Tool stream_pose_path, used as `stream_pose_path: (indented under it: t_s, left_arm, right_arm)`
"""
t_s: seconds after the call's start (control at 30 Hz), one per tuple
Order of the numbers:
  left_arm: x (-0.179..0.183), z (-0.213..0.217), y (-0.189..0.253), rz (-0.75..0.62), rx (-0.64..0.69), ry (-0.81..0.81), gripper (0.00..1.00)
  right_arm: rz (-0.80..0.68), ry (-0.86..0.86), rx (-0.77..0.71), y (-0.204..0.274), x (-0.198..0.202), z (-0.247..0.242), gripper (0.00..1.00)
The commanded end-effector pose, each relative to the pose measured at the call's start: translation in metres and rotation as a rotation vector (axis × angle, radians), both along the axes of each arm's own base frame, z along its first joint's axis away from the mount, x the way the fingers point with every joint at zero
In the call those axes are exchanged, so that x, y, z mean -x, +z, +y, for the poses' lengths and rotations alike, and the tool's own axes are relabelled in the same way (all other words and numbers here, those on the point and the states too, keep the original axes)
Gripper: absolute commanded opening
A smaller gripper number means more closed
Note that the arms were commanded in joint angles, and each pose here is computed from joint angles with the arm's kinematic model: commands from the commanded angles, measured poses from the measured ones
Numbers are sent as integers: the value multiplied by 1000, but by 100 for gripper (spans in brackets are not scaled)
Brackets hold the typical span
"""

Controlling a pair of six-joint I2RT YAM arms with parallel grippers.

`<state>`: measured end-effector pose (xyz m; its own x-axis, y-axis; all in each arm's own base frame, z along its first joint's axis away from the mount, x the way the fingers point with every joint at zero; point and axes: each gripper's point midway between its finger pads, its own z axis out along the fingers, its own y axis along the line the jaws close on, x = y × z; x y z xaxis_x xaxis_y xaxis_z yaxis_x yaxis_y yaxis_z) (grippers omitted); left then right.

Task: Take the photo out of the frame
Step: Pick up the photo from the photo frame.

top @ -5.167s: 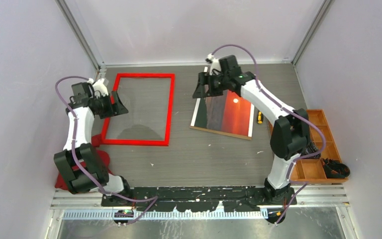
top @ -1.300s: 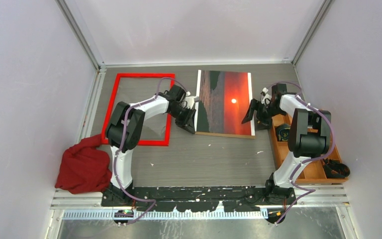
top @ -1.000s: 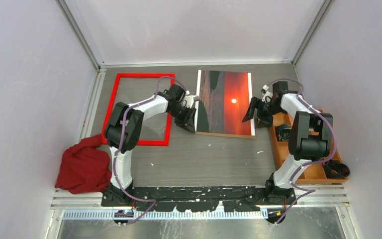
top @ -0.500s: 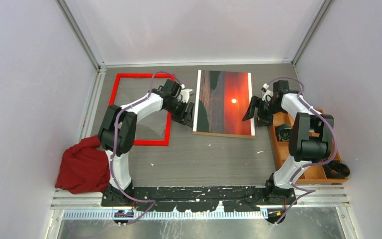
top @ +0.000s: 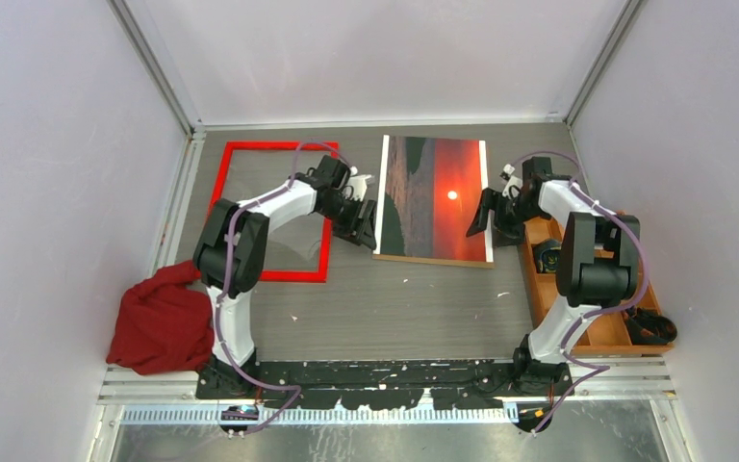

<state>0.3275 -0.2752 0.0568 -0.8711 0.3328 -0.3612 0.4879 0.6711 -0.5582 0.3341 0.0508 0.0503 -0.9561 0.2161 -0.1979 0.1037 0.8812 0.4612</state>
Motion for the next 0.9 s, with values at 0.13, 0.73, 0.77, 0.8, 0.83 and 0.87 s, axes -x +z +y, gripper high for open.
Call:
stream_pose_path:
  t_s: [0.13, 0.73, 0.77, 0.8, 0.83, 0.87]
  left_arm:
    - [-4, -10, -1, 18, 43, -7, 59]
    - [-2, -12, -10, 52, 45, -5, 60]
    - [-2, -12, -10, 52, 45, -5, 60]
    - [-2, -12, -10, 54, 47, -5, 60]
    - [-2, -12, -11, 55, 47, -4, 60]
    - [-2, -12, -11, 57, 47, -5, 60]
  right_arm:
    - [-38, 19, 37, 2, -10, 3, 81]
    - [-49, 15, 82, 0, -12, -4, 81]
    - [-49, 16, 81, 0, -12, -4, 81]
    - [-49, 17, 82, 0, -12, -3, 81]
    - [-49, 17, 83, -1, -12, -3, 81]
    - [-48, 18, 85, -1, -12, -4, 81]
